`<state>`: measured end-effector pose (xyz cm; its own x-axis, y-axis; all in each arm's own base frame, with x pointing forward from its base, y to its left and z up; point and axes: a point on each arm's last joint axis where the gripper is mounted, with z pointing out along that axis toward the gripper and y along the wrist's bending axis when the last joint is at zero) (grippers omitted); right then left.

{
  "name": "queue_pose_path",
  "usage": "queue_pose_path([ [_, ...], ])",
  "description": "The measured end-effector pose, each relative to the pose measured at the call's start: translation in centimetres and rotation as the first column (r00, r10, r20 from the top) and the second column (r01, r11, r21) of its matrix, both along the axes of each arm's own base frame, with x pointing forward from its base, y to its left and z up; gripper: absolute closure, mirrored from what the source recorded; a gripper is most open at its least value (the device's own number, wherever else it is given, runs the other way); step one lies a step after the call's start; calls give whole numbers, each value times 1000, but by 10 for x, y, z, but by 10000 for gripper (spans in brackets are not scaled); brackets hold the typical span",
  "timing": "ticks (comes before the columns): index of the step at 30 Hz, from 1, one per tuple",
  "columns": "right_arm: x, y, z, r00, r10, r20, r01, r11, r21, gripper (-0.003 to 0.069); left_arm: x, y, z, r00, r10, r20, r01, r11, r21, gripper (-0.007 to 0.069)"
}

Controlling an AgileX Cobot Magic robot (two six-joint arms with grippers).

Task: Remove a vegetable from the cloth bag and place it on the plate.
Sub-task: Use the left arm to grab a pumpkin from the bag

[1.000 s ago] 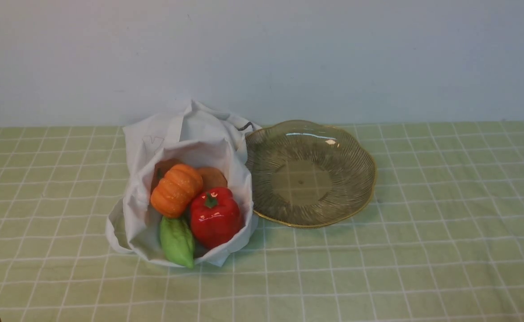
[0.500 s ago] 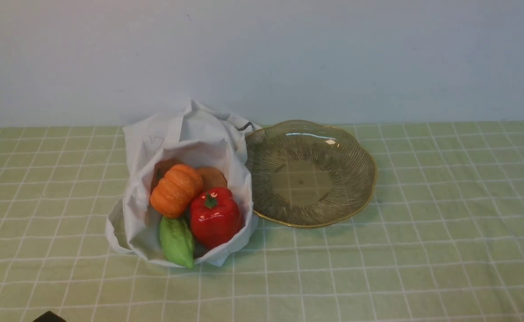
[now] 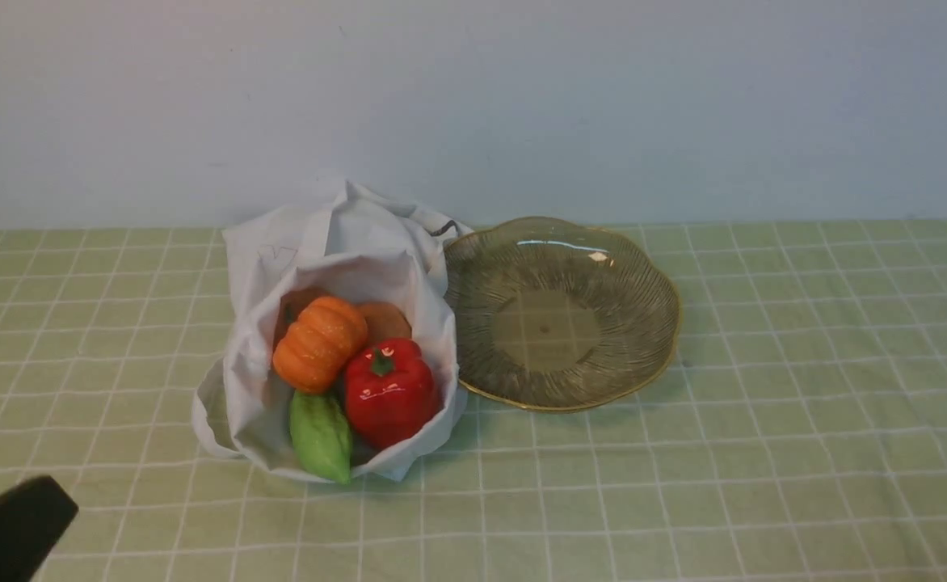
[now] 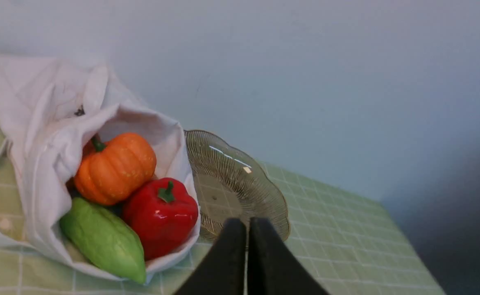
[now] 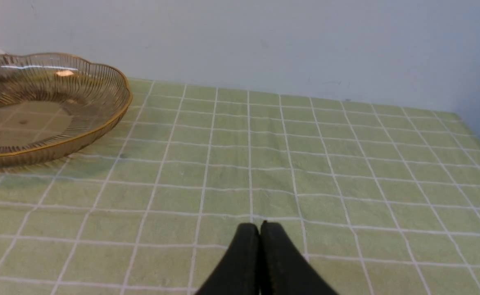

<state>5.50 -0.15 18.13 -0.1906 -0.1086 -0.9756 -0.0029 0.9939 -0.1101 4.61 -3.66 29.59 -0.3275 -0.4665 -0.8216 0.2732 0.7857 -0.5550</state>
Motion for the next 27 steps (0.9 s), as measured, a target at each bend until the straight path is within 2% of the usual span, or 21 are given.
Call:
queue_pose_path([
  [2, 0, 0, 0, 1000, 0, 0, 0, 1000, 0, 674, 9, -1, 12, 998, -26, -57, 29, 998, 56, 630],
  [3, 0, 0, 0, 1000, 0, 0, 0, 1000, 0, 674, 27, -4, 22, 979, -68, -192, 94, 987, 130, 630],
  [4, 0, 0, 0, 1000, 0, 0, 0, 1000, 0, 674, 36, -3, 24, 962, -76, -263, 125, 977, 175, 630],
  [5, 0, 0, 0, 1000, 0, 0, 0, 1000, 0, 674, 55, -3, 22, 913, -87, -399, 184, 960, 211, 630],
  [9, 0, 0, 0, 1000, 0, 0, 0, 1000, 0, 674, 108, 2, 22, 785, -51, -618, 279, 919, 278, 630],
  [10, 0, 0, 0, 1000, 0, 0, 0, 1000, 0, 674, 111, 2, 22, 779, -50, -625, 283, 918, 279, 630],
  [13, 0, 0, 0, 1000, 0, 0, 0, 1000, 0, 674, 165, 0, 20, 696, -48, -717, 345, 897, 276, 630],
  [14, 0, 0, 0, 1000, 0, 0, 0, 1000, 0, 674, 174, -2, 19, 692, -54, -720, 361, 890, 281, 630],
  [19, 0, 0, 0, 1000, 0, 0, 0, 1000, 0, 674, 213, -40, 12, 647, -67, -759, 489, 800, 347, 629],
  [21, 0, 0, 0, 1000, 0, 0, 0, 1000, 0, 674, 219, -51, 12, 649, -56, -759, 506, 777, 376, 625],
  [25, 0, 0, 0, 1000, 0, 0, 0, 1000, 0, 674, 242, -81, -1, 648, 56, -759, 515, 702, 491, 558],
  [27, 0, 0, 0, 1000, 0, 0, 0, 1000, 0, 674, 246, -87, -3, 656, 87, -750, 509, 682, 525, 536],
])
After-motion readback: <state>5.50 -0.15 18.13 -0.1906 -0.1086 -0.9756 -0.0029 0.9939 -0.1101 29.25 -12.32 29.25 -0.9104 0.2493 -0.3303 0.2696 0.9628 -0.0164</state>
